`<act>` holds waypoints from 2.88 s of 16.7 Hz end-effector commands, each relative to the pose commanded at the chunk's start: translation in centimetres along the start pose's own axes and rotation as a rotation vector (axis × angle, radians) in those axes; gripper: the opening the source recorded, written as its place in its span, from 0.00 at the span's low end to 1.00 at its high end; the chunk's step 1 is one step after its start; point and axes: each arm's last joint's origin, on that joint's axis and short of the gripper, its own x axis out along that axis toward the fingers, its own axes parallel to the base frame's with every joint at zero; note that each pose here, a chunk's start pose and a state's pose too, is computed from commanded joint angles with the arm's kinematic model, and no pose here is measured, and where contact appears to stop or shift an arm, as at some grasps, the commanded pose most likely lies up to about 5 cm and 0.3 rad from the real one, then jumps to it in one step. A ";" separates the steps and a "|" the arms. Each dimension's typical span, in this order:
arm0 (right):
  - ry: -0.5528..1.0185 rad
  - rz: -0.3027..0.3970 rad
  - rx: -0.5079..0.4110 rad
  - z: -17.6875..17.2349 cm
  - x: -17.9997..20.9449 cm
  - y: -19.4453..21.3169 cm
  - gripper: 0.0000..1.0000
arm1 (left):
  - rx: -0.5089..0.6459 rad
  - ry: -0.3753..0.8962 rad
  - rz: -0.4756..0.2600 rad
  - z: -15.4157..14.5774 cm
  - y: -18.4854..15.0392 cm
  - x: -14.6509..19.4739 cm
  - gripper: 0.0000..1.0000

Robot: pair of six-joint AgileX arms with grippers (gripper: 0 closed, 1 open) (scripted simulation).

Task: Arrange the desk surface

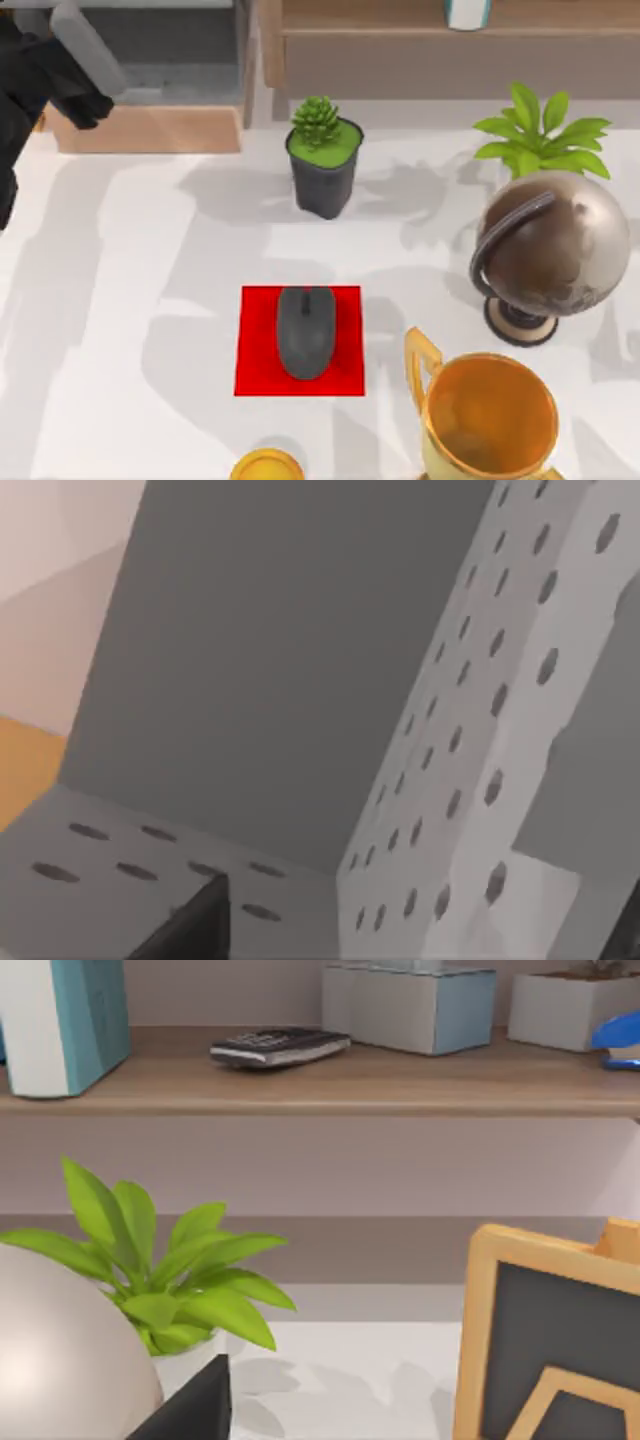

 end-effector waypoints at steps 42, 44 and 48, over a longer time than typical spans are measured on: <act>0.000 0.000 0.000 0.0 0.0 0.0 1.00 | -1.222 0.127 0.133 39.0 -9.6 9.4 0.85; 0.000 0.000 0.000 0.0 0.0 0.0 1.00 | -1.222 0.127 0.133 39.0 -9.6 9.4 0.70; 0.000 0.000 0.000 0.0 0.0 0.0 1.00 | -1.222 0.127 0.133 39.0 -9.6 9.4 0.40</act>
